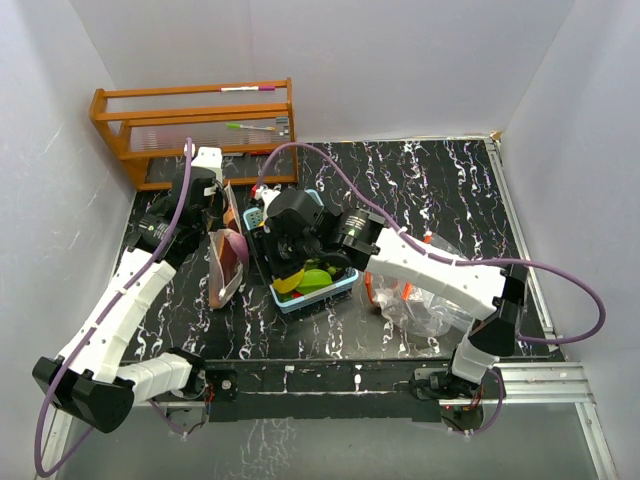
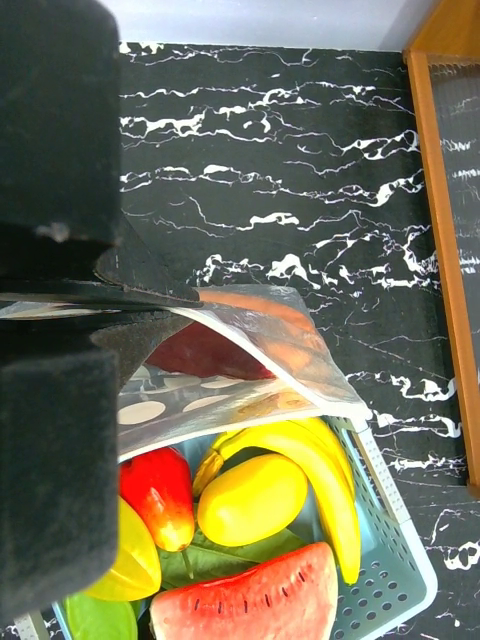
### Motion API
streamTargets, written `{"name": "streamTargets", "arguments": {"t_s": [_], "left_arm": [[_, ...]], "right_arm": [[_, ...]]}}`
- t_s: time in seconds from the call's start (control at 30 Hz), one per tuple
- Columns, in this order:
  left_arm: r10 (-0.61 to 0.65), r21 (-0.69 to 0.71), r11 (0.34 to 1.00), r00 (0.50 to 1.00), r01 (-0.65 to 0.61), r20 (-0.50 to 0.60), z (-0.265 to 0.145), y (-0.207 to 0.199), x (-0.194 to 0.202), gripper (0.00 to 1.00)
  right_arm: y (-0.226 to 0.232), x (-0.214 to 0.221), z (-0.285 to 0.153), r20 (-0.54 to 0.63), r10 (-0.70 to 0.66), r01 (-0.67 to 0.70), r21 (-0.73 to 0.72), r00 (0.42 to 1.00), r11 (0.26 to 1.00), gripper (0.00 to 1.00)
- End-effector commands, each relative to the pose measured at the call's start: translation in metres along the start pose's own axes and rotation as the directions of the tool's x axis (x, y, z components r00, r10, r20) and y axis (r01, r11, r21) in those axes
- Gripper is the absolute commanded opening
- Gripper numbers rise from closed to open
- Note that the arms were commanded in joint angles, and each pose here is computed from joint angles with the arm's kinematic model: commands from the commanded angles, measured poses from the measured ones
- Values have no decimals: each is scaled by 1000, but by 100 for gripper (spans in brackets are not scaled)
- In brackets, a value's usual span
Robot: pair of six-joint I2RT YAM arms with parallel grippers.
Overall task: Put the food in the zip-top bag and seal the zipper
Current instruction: Place the fake vegetable in the zipper food storage bag.
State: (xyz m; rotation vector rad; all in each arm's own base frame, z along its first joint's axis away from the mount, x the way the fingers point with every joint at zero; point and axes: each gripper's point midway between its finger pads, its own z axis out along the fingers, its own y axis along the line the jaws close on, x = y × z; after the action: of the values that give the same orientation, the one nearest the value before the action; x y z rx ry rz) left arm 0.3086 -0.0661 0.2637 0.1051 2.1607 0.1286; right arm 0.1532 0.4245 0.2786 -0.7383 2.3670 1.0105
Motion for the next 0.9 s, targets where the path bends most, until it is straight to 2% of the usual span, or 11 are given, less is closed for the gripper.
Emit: {"name": "streamTargets", "arguments": {"t_s": [0.0,0.17,0.33,0.5,0.63,0.87], "left_arm": [[-30,28,999,998,29,49,-8,-3,-8,0],[-51,50,998,997,48,57,-10,-6,-8,0],[-73,78,995,994,66,88,-22,-6,-16,0],[-89,115,990,990,76,111,-32,-9,-18,0],[-87,121,990,991,75,105,-35,-8,-15,0],[-90,147,986,992,76,88,-32,-14,-6,0]], "right_arm": [[30,-27,-7,67,17,-12,-85,998,996,18],[21,-20,3,31,54,-53,-39,998,998,18],[-9,-7,10,11,113,-113,69,994,991,18],[-29,-10,11,51,176,-180,91,983,979,18],[-55,-20,7,125,213,-231,162,969,959,18],[-25,-52,9,198,209,-204,-43,958,978,18]]}}
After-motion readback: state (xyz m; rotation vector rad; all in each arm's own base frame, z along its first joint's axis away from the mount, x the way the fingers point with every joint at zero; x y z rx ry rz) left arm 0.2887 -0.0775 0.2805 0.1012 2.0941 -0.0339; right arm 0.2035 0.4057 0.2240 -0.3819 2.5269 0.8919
